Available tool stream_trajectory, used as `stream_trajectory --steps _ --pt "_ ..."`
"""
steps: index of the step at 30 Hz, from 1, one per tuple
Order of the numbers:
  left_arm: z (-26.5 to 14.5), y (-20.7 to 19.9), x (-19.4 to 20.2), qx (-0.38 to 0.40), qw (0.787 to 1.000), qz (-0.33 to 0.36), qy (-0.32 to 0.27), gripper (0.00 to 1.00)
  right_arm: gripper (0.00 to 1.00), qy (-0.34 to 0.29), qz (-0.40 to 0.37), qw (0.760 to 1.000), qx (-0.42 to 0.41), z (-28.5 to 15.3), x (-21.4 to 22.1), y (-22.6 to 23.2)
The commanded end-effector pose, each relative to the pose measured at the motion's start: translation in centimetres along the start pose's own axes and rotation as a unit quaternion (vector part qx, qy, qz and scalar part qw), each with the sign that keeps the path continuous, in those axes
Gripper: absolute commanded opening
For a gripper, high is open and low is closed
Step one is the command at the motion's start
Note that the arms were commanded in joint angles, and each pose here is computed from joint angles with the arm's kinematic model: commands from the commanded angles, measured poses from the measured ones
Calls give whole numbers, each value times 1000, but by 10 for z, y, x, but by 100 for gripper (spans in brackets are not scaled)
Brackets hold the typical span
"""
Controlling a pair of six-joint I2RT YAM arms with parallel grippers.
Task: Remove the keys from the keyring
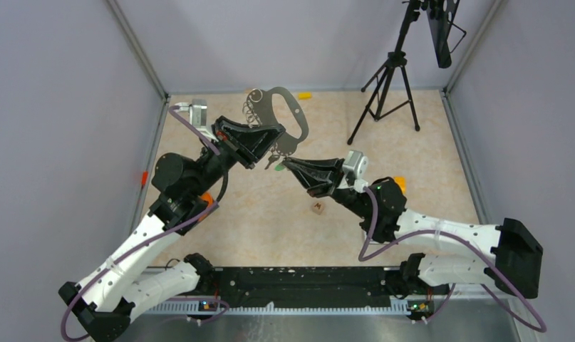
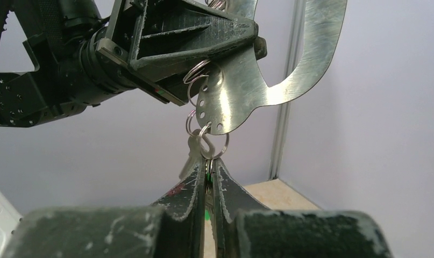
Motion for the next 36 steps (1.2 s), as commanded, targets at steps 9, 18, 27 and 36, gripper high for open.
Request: stream_trajectory --steps 9,18,27,36 --pt "-7 -47 -36 90 995 21 -38 0 20 -54 -4 995 -82 -3 -52 21" --pt "-11 -67 -43 137 990 19 -30 0 37 -70 15 991 -112 10 -65 29" --pt "-13 -73 -45 153 988 23 -31 0 38 -64 39 988 -132 22 -59 36" --pt "-17 -80 -52 162 985 38 -42 0 32 -50 47 987 -142 18 -50 39"
Point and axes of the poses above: each gripper's point midway between its finger pads, its own z axis out along the fingers, its own y axis along the line the jaws close on, x = y × z, the point moved 4 cm from there along -z, back along the fingers, and after that the axes turned 1 degree about z, right-handed, at the moved point
